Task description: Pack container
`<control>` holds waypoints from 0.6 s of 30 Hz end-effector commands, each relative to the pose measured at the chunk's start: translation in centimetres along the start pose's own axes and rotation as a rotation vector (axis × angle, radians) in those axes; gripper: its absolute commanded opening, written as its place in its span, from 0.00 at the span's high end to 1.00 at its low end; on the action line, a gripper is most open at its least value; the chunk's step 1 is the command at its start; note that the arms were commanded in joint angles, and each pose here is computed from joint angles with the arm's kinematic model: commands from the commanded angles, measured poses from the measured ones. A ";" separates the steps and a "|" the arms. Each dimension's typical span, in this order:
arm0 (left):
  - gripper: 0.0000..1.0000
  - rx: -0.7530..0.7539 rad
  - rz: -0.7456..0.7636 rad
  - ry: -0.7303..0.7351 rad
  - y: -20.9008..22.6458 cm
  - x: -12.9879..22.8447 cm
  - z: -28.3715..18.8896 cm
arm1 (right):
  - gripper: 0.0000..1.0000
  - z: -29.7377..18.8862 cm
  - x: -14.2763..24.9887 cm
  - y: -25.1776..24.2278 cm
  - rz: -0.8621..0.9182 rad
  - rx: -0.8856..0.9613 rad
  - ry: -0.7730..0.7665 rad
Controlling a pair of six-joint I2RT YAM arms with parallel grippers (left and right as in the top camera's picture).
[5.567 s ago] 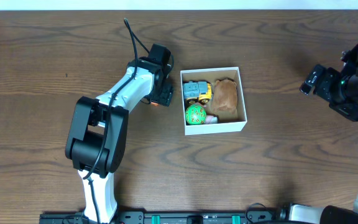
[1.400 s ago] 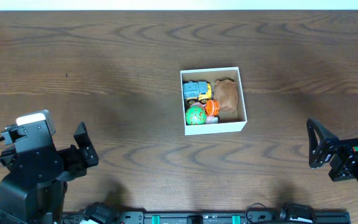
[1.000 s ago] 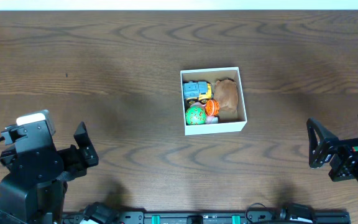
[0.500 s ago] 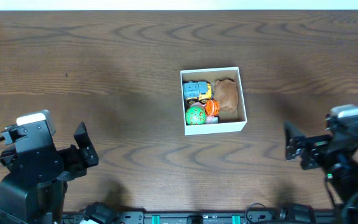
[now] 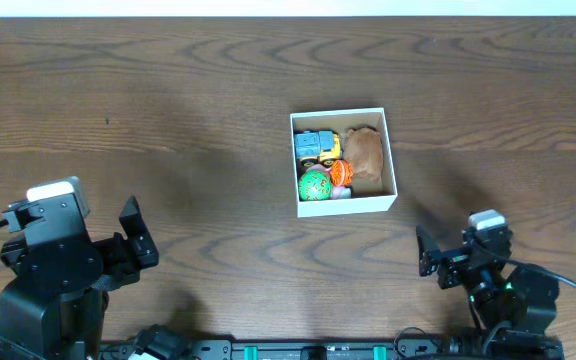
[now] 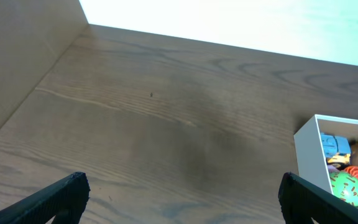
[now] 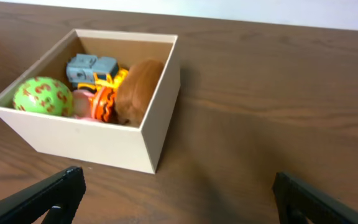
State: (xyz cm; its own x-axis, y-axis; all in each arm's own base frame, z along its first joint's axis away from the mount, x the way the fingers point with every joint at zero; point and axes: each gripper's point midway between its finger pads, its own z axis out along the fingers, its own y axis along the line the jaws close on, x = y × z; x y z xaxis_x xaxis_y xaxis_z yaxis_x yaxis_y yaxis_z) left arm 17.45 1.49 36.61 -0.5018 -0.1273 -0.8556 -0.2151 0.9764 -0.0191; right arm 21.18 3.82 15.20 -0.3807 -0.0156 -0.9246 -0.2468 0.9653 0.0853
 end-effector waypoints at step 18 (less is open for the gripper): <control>0.02 -0.020 -0.009 -0.003 0.3 -0.1 0.1 | 0.01 1.4 2.6 -0.2 -0.024 -0.004 -0.036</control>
State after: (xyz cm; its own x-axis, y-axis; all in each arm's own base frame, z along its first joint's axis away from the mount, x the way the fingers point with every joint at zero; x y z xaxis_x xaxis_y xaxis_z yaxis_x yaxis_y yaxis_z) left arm 17.45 1.49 36.61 -0.5018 -0.1273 -0.8556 -0.2151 0.9764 -0.0191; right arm 21.48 3.78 12.38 -0.3482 -0.0193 -0.9372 -0.2493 0.9657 0.0728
